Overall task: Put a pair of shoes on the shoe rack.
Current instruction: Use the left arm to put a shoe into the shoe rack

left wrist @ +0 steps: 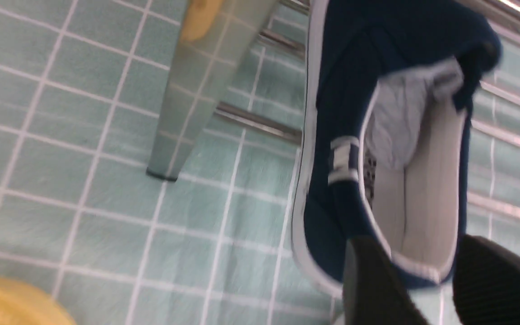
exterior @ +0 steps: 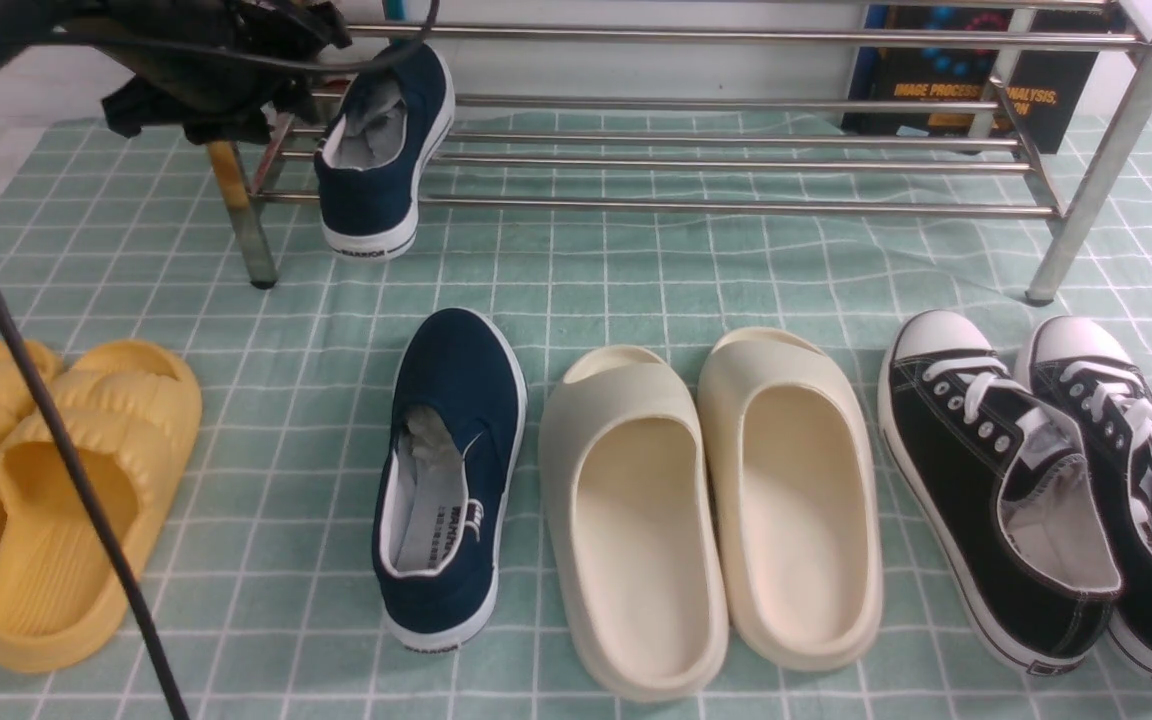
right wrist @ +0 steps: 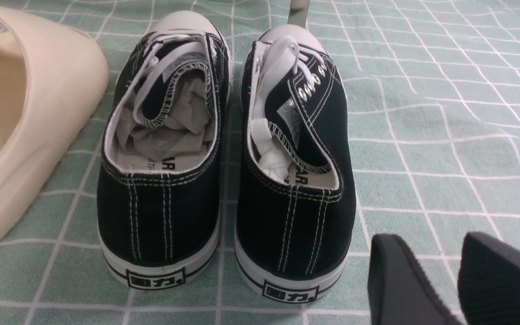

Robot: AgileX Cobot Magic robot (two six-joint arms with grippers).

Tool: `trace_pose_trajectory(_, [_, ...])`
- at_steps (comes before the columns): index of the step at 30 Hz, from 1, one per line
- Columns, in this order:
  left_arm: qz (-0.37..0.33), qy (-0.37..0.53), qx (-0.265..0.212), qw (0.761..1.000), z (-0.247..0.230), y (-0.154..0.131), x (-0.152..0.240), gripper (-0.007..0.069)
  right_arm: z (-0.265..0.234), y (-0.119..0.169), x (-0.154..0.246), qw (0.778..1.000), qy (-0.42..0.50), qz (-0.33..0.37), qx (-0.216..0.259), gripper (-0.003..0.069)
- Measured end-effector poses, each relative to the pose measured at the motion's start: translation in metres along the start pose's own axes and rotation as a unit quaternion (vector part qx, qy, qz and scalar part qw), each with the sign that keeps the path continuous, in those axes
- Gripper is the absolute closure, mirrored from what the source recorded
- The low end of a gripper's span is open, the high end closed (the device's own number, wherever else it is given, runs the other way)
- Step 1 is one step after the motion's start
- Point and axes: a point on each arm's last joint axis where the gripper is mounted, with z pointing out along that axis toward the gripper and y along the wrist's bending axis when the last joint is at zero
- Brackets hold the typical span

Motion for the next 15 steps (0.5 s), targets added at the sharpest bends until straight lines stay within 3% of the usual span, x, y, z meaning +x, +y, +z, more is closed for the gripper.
trace_pose_trajectory(4, [0.052,0.038,-0.002,0.998,-0.005,-0.008,0.013,0.0501,0.000,0.000,0.000,1.000,0.000,0.000,0.000,0.0412])
trace_pose_trajectory(6, [0.082,0.066,0.002,0.994,0.013,-0.016,0.035,0.0629,0.000,0.000,0.000,1.000,0.000,0.000,0.000,0.0412])
trace_pose_trajectory(9, [0.095,0.072,0.009,0.993,0.043,-0.022,0.054,0.0638,0.000,0.000,0.000,1.000,0.000,0.000,0.000,0.0412])
trace_pose_trajectory(15, [0.085,0.045,0.011,0.995,0.081,-0.019,0.053,0.0638,0.000,0.000,0.000,1.000,0.000,0.000,0.000,0.0412])
